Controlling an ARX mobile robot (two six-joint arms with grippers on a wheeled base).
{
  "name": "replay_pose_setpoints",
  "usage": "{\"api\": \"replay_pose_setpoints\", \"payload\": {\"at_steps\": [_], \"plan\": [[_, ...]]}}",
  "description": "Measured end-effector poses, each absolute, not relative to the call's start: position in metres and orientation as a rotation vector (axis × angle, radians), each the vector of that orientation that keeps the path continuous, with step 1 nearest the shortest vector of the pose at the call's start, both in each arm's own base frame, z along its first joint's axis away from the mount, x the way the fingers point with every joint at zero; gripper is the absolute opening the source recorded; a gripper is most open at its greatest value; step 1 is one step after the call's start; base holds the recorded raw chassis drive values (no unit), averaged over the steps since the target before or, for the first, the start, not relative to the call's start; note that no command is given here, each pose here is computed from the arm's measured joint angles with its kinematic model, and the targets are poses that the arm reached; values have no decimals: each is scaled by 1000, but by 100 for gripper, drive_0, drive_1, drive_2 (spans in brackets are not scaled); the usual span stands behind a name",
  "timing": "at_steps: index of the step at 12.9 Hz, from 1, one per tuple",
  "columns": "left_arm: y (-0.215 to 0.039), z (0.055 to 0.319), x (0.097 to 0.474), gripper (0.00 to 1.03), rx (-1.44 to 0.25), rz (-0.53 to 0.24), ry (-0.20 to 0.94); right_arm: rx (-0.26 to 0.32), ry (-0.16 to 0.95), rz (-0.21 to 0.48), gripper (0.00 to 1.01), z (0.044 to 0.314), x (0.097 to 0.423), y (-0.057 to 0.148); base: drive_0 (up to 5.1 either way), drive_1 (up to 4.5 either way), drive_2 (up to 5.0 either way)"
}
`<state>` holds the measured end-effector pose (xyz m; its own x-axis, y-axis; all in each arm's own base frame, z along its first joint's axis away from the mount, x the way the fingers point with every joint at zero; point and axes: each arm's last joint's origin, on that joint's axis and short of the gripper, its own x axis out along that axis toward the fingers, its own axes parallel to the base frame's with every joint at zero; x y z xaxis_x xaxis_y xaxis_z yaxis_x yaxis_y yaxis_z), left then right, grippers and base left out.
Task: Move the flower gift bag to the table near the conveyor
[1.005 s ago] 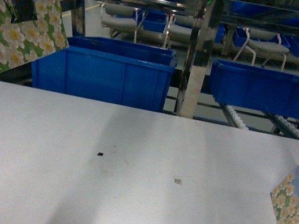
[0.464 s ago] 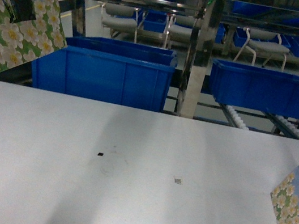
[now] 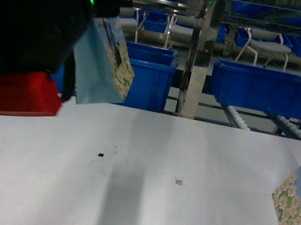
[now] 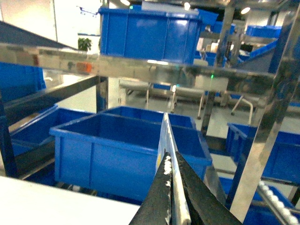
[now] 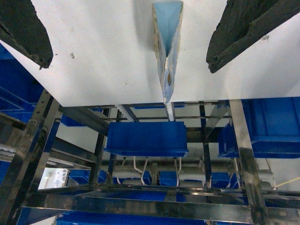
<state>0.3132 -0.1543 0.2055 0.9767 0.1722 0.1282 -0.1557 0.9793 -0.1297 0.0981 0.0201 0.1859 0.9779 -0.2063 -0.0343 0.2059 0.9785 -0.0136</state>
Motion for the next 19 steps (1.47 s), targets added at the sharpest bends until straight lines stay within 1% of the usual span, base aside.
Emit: {"api": "replay_pose_setpoints", "payload": {"at_steps": [2, 3, 4, 5, 8, 10, 11, 14, 17, 19], "plan": [[-158, 171, 345, 2, -145, 233, -77, -10, 36, -208, 98, 186, 98, 20, 0, 0, 0], [-155, 152, 368, 2, -200, 291, -61, -10, 36, -208, 98, 186, 98, 20, 0, 0, 0], [-152, 137, 380, 2, -243, 311, -60, -10, 36, -208, 98, 186, 98, 20, 0, 0, 0], [-152, 121, 382, 2, -250, 316, -35, -10, 36, -208, 98, 186, 98, 20, 0, 0, 0], [-145, 107, 370, 2, -268, 319, -18, -10, 36, -208, 98, 186, 98, 20, 0, 0, 0], [-145, 98, 361, 2, -277, 314, -2, -10, 36, -208, 98, 186, 98, 20, 0, 0, 0], [-143, 93, 358, 2, -274, 329, 6, -10, 36, -208, 98, 186, 98, 20, 0, 0, 0], [-142, 73, 351, 2, -288, 334, 37, -10, 36, -208, 98, 186, 98, 20, 0, 0, 0], [-146, 66, 341, 2, -295, 331, 43, -10, 36, -208, 98, 186, 98, 20, 0, 0, 0], [-154, 63, 334, 2, -281, 325, 50, -10, 36, -208, 98, 186, 98, 20, 0, 0, 0]]}}
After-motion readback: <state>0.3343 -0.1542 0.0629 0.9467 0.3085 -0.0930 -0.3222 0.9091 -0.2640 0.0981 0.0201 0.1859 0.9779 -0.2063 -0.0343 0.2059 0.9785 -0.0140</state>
